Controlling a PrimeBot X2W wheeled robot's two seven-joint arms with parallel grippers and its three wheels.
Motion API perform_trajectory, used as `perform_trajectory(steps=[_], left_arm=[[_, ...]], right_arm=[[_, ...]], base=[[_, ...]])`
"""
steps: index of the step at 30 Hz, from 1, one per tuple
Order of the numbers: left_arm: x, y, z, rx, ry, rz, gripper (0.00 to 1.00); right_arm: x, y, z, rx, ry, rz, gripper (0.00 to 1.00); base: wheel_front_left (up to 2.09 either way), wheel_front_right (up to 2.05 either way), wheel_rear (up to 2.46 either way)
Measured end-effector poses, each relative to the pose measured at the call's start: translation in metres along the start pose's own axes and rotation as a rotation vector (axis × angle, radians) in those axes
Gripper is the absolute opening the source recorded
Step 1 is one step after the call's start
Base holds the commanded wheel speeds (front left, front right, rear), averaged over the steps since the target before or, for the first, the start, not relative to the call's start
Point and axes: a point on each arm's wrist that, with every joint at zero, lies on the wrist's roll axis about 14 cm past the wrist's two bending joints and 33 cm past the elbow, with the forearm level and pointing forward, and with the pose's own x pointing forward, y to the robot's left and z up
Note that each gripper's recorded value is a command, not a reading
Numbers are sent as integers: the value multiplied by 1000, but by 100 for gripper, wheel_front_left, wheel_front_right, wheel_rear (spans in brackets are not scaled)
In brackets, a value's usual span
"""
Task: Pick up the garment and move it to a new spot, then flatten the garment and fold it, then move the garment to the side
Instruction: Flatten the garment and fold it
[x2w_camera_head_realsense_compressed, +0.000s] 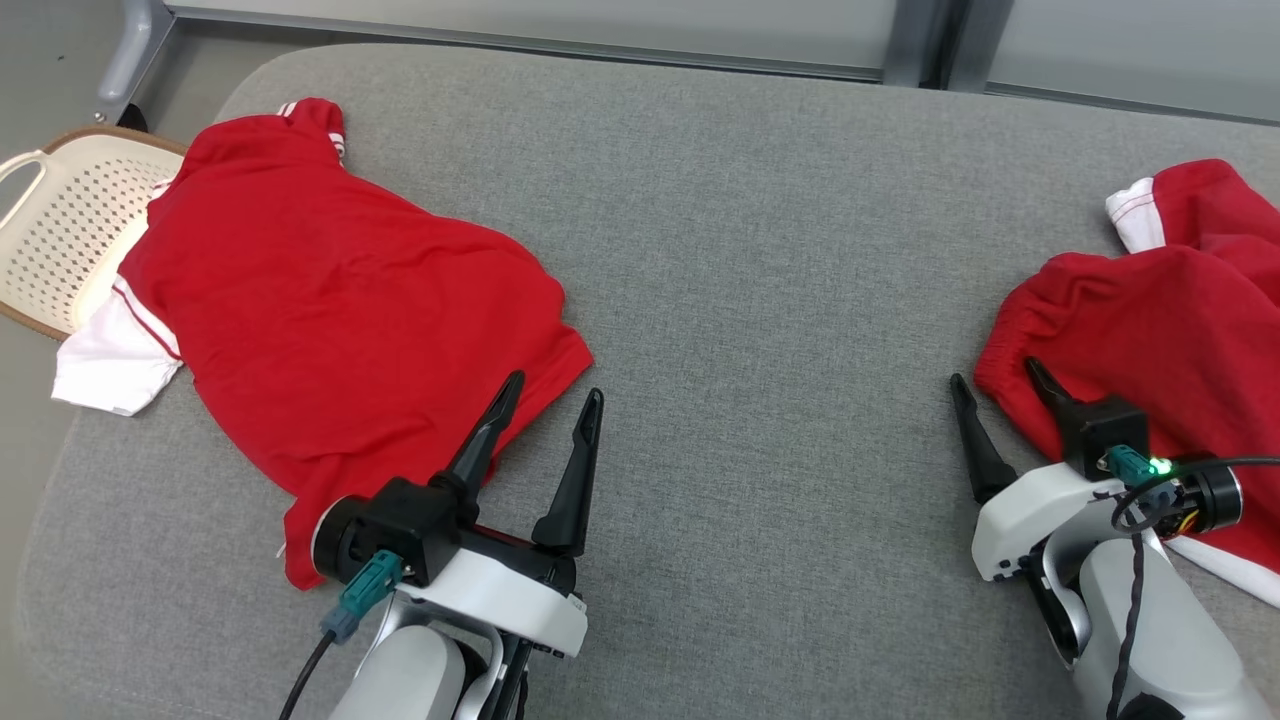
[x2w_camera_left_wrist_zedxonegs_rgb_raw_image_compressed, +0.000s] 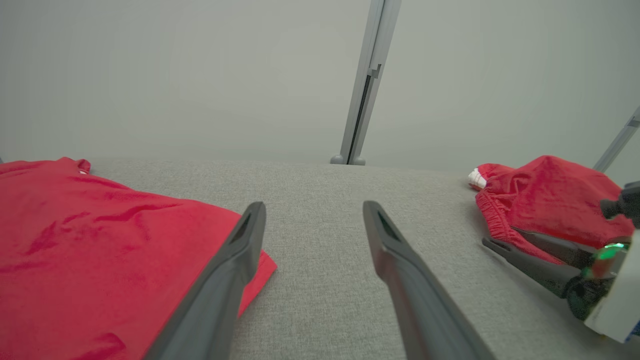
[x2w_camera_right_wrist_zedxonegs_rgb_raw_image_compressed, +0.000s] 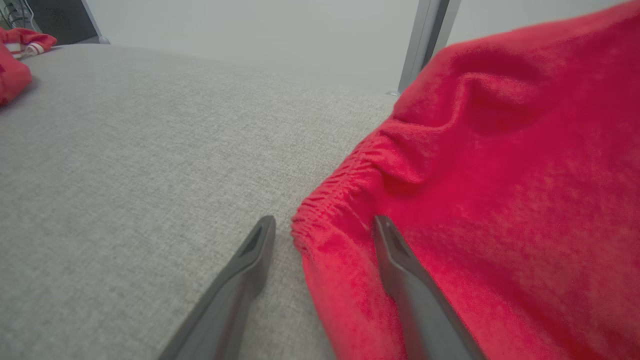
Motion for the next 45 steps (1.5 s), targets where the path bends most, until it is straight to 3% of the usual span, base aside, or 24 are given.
perform_trajectory(steps=[1, 2, 11, 21, 26, 31, 43, 44, 45], left_arm=[[0, 1, 0, -1, 1, 5, 100], [-1, 2, -1, -1, 2, 8, 100], [2, -5, -4, -4, 9, -13, 100], [2, -18, 6, 3, -17, -58, 100], [-4, -13, 10, 8, -29, -42, 100], [-9, -7, 12, 10, -31, -21, 100], [-16, 4, 6, -8, -7, 33, 100], [-16, 5, 5, -9, -4, 36, 100], [-15, 5, 4, -9, -3, 39, 100]], right_arm=[[3, 2, -1, 5, 2, 5, 9], [5, 3, 0, 13, -1, 9, 0], [5, 34, 22, 100, -80, 86, 0], [-28, 143, 74, 219, -191, 426, 0], [-40, 170, 80, 271, -142, 557, 0], [-30, 166, 86, 278, -118, 579, 0], [28, 115, 52, 251, 78, 442, 0], [30, 113, 50, 255, 86, 435, 34], [32, 111, 48, 260, 92, 429, 98]], base=[[0, 0, 0], [0, 0, 0], [0, 0, 0], [0, 0, 0], [0, 0, 0], [0, 0, 0], [0, 0, 0], [0, 0, 0], [0, 0, 0]])
